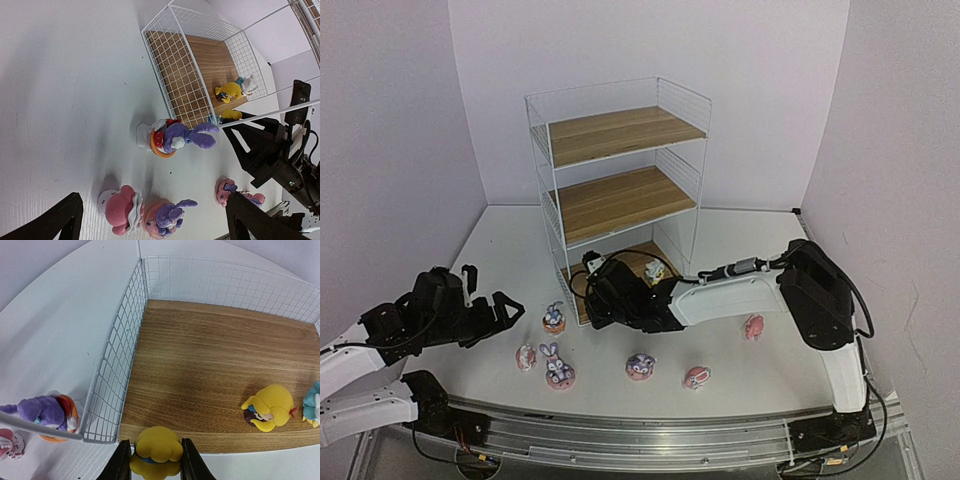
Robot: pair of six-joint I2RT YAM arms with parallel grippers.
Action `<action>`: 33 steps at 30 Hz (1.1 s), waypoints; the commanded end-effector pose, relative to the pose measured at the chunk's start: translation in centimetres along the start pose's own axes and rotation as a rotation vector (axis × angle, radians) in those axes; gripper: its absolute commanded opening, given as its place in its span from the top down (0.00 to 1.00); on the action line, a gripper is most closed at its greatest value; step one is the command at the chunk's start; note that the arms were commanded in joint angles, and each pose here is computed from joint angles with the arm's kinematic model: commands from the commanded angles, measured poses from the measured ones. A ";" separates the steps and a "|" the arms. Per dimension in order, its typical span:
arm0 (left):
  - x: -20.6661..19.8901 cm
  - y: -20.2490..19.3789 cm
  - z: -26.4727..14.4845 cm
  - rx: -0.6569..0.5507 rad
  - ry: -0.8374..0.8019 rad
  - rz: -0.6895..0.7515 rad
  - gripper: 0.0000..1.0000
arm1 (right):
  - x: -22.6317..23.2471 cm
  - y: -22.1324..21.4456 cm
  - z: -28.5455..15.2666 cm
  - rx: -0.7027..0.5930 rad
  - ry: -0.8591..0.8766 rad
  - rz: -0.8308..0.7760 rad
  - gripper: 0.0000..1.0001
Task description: Place and organize the plastic toys onto the shelf
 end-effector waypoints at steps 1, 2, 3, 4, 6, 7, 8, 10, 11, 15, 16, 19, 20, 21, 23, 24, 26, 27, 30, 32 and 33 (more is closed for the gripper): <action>-1.2 1.0 -0.3 -0.036 -0.040 0.008 0.00 | 0.3 3.1 -0.5 -0.095 0.040 0.011 0.87; -1.3 1.0 -0.3 -0.034 -0.042 0.008 0.00 | 0.3 3.2 -0.3 -0.097 0.040 0.009 0.87; -1.3 1.0 -0.2 -0.032 -0.044 0.007 0.00 | 0.2 3.3 -0.2 -0.100 0.039 0.005 0.87; -1.3 1.0 -0.2 -0.032 -0.045 0.008 0.00 | 0.2 3.2 -0.1 -0.102 0.035 0.003 0.86; -1.4 1.0 -0.2 -0.031 -0.050 0.006 0.00 | 0.0 3.2 0.1 -0.105 0.030 0.002 0.86; -1.4 1.0 -0.2 -0.031 -0.050 0.005 0.00 | -0.1 3.2 0.1 -0.107 0.030 0.006 0.86; -1.4 1.0 -0.2 -0.030 -0.050 0.004 0.00 | -0.2 3.2 0.2 -0.108 0.033 0.009 0.86; -1.4 1.0 -0.2 -0.029 -0.049 0.000 0.00 | -0.3 3.2 0.4 -0.111 0.036 0.006 0.86; -1.3 0.9 -0.2 -0.028 -0.048 -0.001 0.00 | -0.3 3.3 0.4 -0.114 0.034 0.003 0.86; -1.3 0.9 -0.1 -0.030 -0.050 -0.009 0.00 | -0.3 3.2 0.8 -0.117 0.047 0.000 0.86; -1.2 0.8 -0.1 -0.028 -0.050 -0.012 0.00 | -0.2 3.1 0.9 -0.117 0.050 -0.001 0.86; -1.2 0.7 -0.1 -0.027 -0.055 -0.016 0.00 | -0.2 3.1 1.2 -0.121 0.046 -0.005 0.85; -1.2 0.8 -0.1 -0.028 -0.057 -0.017 0.01 | -0.2 3.0 1.3 -0.122 0.044 -0.006 0.85; -1.2 0.8 -0.1 -0.028 -0.058 -0.017 0.00 | -0.2 3.0 1.3 -0.122 0.044 -0.007 0.85; -1.2 0.7 -0.1 -0.027 -0.057 -0.017 0.00 | -0.2 3.0 1.5 -0.125 0.044 -0.010 0.85; -1.2 0.7 -0.2 -0.027 -0.058 -0.018 0.00 | -0.1 3.0 1.6 -0.126 0.045 -0.014 0.85; -1.1 0.7 -0.2 -0.027 -0.057 -0.020 0.00 | -0.1 3.1 1.7 -0.130 0.044 -0.020 0.85; -1.1 0.7 -0.2 -0.026 -0.056 -0.021 0.00 | -0.1 3.1 1.8 -0.130 0.044 -0.022 0.85; -1.1 0.7 -0.2 -0.029 -0.056 -0.024 0.00 | 0.0 3.0 2.1 -0.131 0.043 -0.026 0.85; -1.1 0.7 -0.3 -0.030 -0.055 -0.024 0.00 | 0.0 2.9 2.4 -0.130 0.041 -0.029 0.85; -1.0 0.7 -0.3 -0.031 -0.055 -0.024 0.00 | -0.1 2.9 2.6 -0.129 0.040 -0.030 0.85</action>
Point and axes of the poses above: each gripper's point midway between its finger pads, its own z axis out along the fingers, its own x axis along the line the jaws close on, y = z × x, the point moved 5 cm from there along -z, back along the fingers
